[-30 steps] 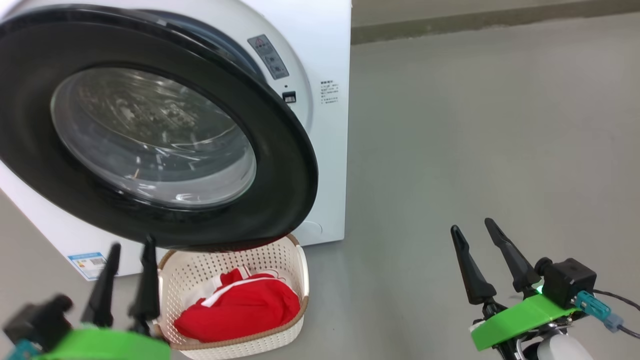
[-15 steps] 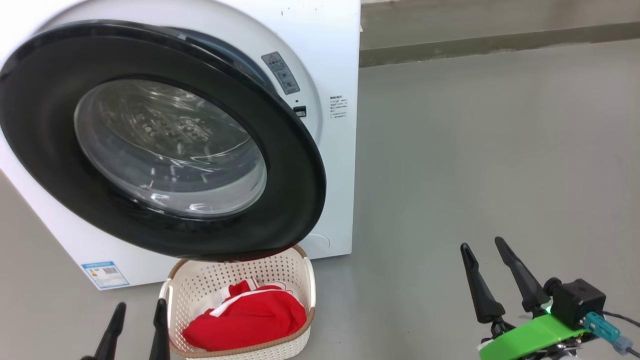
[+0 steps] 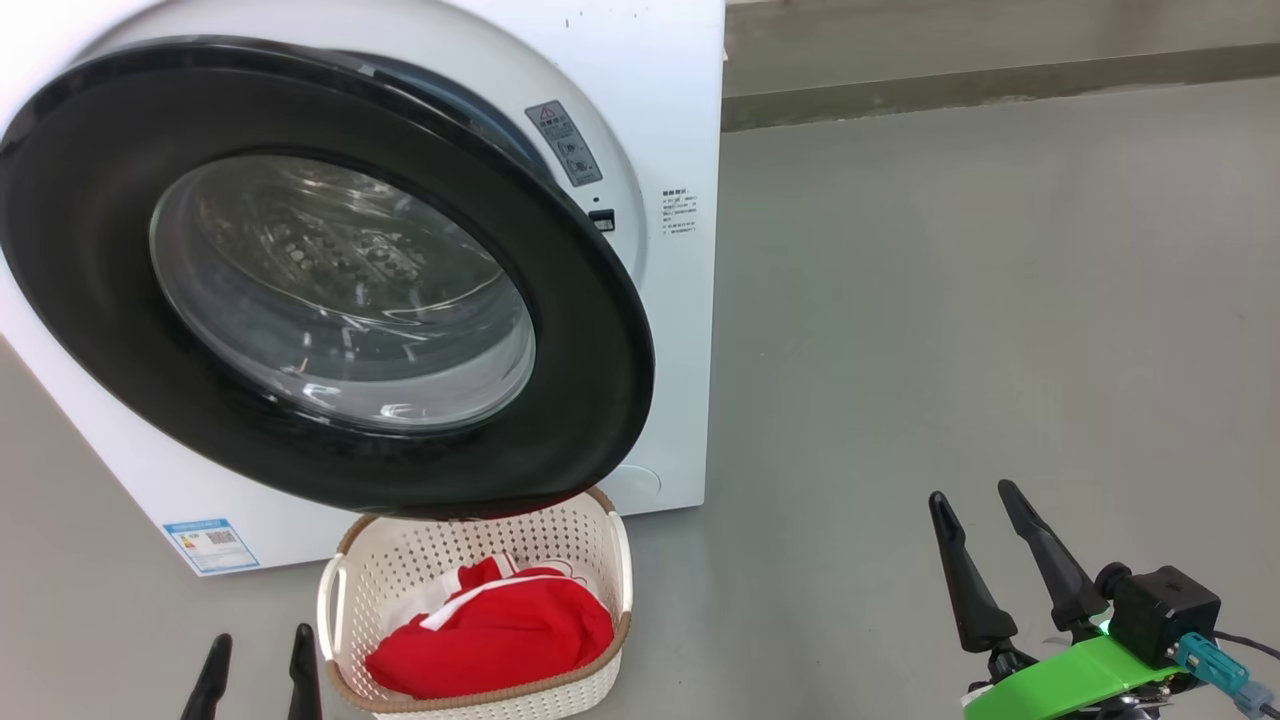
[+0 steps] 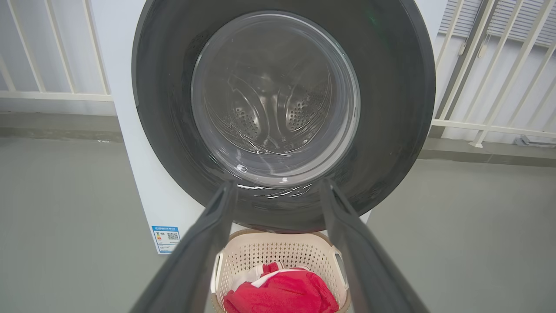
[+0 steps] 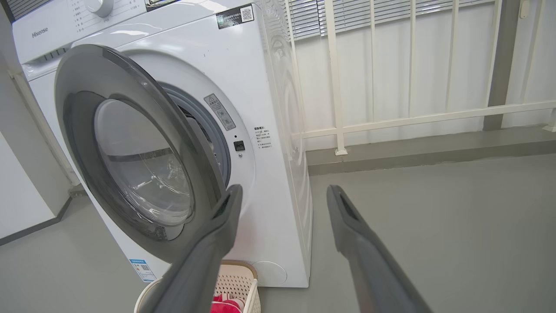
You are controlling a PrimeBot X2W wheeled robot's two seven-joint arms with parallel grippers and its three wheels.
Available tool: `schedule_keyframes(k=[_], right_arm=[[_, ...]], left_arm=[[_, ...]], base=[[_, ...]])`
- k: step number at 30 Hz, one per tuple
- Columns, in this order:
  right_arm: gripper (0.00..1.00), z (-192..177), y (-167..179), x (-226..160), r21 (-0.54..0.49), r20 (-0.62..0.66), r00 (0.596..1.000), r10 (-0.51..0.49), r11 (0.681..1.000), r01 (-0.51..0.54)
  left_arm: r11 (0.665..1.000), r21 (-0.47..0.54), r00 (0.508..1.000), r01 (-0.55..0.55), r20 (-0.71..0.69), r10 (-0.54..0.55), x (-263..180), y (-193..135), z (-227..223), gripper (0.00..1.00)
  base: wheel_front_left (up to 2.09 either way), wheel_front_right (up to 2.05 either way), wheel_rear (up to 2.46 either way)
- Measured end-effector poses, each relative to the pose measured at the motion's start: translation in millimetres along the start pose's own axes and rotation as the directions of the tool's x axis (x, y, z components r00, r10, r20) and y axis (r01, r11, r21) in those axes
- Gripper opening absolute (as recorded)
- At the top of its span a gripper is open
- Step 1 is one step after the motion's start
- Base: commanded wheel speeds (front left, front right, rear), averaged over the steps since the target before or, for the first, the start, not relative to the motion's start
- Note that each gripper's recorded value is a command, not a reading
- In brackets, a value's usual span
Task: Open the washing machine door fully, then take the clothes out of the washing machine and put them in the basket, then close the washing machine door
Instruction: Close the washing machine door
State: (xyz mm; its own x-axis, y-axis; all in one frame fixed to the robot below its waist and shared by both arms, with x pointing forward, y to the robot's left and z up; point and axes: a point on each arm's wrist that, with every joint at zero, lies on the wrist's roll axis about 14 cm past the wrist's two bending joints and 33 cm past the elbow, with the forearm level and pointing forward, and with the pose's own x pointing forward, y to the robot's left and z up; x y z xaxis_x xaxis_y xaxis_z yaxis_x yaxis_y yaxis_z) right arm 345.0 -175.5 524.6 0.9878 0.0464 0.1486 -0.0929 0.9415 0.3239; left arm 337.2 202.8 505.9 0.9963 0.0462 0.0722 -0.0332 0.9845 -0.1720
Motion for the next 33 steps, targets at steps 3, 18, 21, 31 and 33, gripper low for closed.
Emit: schedule_keyframes(k=[3,18,21,31,33], right_arm=[[1.00,-1,0,0,0.000,-0.003,1.000,0.000,1.000,0.000],[0.00,-29,13,2,-0.017,-0.099,0.994,0.053,0.998,-0.055],[0.00,-38,21,8,-0.021,-0.129,0.988,0.082,0.996,-0.085],[0.00,-68,92,63,0.003,-0.234,0.930,0.283,0.957,-0.290],[0.00,-70,111,76,0.014,-0.242,0.914,0.327,0.943,-0.334]], left_arm=[[1.000,0.007,1.000,0.004,-0.004,-0.004,0,-1,-2,1.00],[1.000,0.026,1.000,-0.001,-0.022,0.002,-6,-1,-9,1.00],[1.000,0.022,1.000,-0.014,-0.024,0.015,-8,2,-10,1.00],[0.997,0.007,0.997,-0.075,-0.024,0.075,-21,18,-11,1.00],[0.996,0.006,0.996,-0.089,-0.018,0.090,-22,21,-8,1.00]], base=[[0.00,0.00,0.00],[0.00,0.00,0.00],[0.00,0.00,0.00],[0.00,0.00,0.00],[0.00,0.00,0.00]])
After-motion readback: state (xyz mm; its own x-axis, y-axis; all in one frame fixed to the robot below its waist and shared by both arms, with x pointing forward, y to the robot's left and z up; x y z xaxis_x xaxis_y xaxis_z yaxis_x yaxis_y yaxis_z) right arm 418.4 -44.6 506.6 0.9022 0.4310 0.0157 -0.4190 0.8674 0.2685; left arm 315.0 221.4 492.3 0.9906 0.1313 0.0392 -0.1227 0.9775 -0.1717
